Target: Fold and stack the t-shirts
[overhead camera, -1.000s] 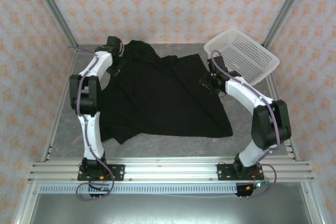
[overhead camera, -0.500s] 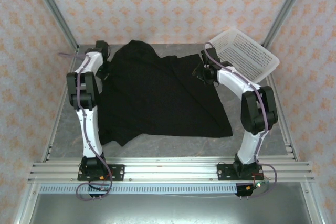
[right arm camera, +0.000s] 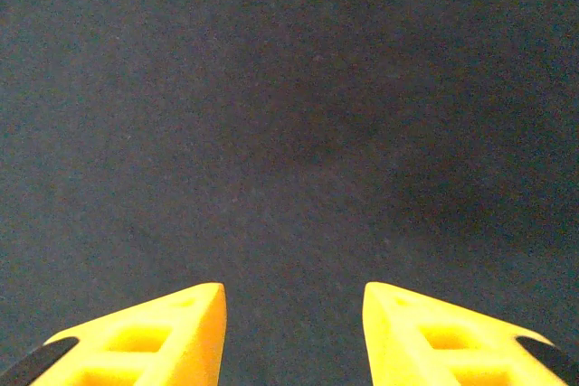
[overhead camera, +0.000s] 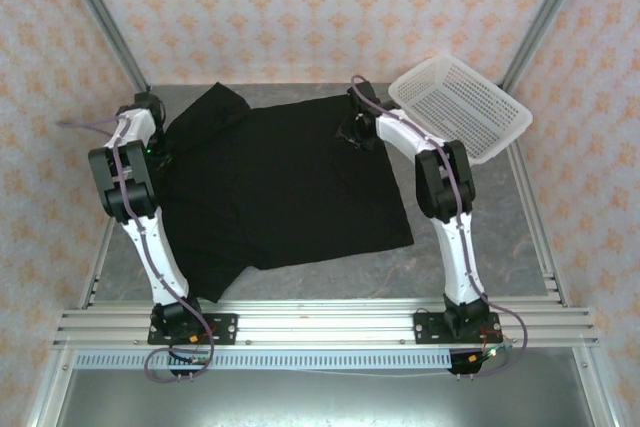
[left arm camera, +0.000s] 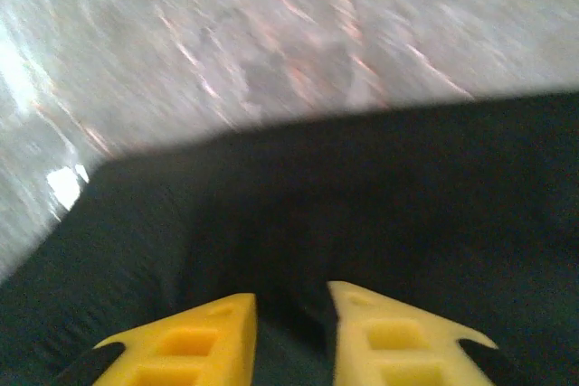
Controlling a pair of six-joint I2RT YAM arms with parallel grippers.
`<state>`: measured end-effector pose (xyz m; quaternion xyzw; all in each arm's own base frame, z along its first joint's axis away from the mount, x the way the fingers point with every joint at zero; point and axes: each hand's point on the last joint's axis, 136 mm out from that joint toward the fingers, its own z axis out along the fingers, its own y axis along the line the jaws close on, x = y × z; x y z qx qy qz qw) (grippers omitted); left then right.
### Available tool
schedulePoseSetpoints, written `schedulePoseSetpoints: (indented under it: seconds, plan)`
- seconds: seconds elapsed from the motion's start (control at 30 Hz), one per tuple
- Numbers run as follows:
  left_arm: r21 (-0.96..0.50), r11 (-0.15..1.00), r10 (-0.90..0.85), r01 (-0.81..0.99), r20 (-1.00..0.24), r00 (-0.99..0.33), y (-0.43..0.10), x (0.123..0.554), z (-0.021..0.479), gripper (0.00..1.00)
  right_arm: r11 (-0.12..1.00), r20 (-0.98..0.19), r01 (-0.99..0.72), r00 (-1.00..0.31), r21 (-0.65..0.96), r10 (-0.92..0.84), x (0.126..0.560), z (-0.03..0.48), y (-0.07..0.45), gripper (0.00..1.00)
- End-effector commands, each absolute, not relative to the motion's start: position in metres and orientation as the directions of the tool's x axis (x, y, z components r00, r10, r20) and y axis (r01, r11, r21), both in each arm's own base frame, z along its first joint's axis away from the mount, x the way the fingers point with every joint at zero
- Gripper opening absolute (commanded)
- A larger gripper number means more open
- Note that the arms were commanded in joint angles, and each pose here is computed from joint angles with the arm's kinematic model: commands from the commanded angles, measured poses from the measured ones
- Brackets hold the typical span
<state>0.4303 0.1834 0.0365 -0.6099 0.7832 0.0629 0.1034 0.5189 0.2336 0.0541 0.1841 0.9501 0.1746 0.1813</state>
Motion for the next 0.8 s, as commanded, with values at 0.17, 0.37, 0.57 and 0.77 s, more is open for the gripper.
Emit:
schedulePoseSetpoints:
  seconds: [0.17, 0.37, 0.57, 0.77]
  plan:
    - [-0.266, 0.457, -0.876, -0.849, -0.302, -0.377, 0.113, 0.534, 0.096, 0.39, 0.899, -0.228, 0.421, -0.869, 0.123, 0.438, 0.504, 0.007, 0.181, 0.41]
    - [-0.411, 0.483, -0.870, -0.773, -0.322, -0.373, 0.100, 0.602, 0.090, 0.40, 0.873, -0.167, 0.486, -0.865, -0.040, 0.474, 0.461, -0.008, 0.136, 0.36]
    - [-0.525, 0.438, -0.898, -0.730, -0.286, -0.334, 0.089, 0.652, 0.061, 0.37, 0.860, -0.164, 0.509, -0.850, -0.016, 0.500, 0.438, -0.002, 0.124, 0.37]
    - [-0.602, 0.358, -0.934, -0.714, -0.244, -0.263, 0.078, 0.675, 0.037, 0.39, 0.890, -0.195, 0.451, -0.869, 0.061, 0.454, 0.455, 0.020, 0.141, 0.41]
